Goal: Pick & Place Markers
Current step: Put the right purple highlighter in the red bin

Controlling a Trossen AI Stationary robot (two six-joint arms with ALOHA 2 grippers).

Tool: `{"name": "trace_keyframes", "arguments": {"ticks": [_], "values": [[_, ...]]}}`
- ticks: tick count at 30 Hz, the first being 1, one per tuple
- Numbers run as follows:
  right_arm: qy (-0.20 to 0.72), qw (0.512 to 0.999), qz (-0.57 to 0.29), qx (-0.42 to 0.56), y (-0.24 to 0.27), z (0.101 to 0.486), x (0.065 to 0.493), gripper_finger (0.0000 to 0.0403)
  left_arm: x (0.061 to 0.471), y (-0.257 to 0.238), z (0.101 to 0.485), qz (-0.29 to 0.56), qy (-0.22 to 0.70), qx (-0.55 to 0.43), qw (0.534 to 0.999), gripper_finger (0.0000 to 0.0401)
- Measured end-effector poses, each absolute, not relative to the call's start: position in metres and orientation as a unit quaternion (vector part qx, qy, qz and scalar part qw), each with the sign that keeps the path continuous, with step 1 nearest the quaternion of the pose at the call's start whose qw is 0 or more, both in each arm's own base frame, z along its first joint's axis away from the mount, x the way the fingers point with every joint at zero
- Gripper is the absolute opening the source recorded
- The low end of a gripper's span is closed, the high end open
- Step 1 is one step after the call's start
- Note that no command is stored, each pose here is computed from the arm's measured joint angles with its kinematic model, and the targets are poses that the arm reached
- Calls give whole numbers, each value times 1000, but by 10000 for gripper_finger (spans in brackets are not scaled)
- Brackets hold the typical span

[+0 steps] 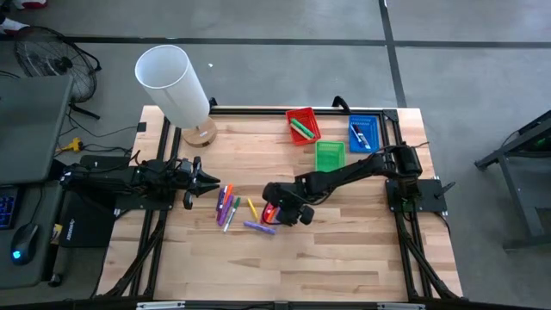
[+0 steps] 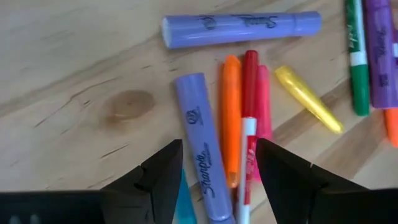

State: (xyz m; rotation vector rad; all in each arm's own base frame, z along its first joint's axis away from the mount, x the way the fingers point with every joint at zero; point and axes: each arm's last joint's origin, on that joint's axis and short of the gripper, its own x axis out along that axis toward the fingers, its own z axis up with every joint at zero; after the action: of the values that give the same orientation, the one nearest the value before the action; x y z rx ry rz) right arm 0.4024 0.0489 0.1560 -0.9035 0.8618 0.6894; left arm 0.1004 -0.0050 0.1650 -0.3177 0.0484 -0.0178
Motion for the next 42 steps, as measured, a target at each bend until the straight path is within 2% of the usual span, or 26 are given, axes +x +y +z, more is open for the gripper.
{"name": "trace_keyframes", "arguments": {"ticks": [10,27,42], "values": [[387,756,332,-411,49,142,395,193,100,-5,165,-9,24,-158,987,83],[369,781,328,-382,50,145,399,193,100,-5,165,-9,24,-158,987,83],[406,793,320,-321,51,125,401,193,100,-5,165,-9,24,-158,987,83]]}}
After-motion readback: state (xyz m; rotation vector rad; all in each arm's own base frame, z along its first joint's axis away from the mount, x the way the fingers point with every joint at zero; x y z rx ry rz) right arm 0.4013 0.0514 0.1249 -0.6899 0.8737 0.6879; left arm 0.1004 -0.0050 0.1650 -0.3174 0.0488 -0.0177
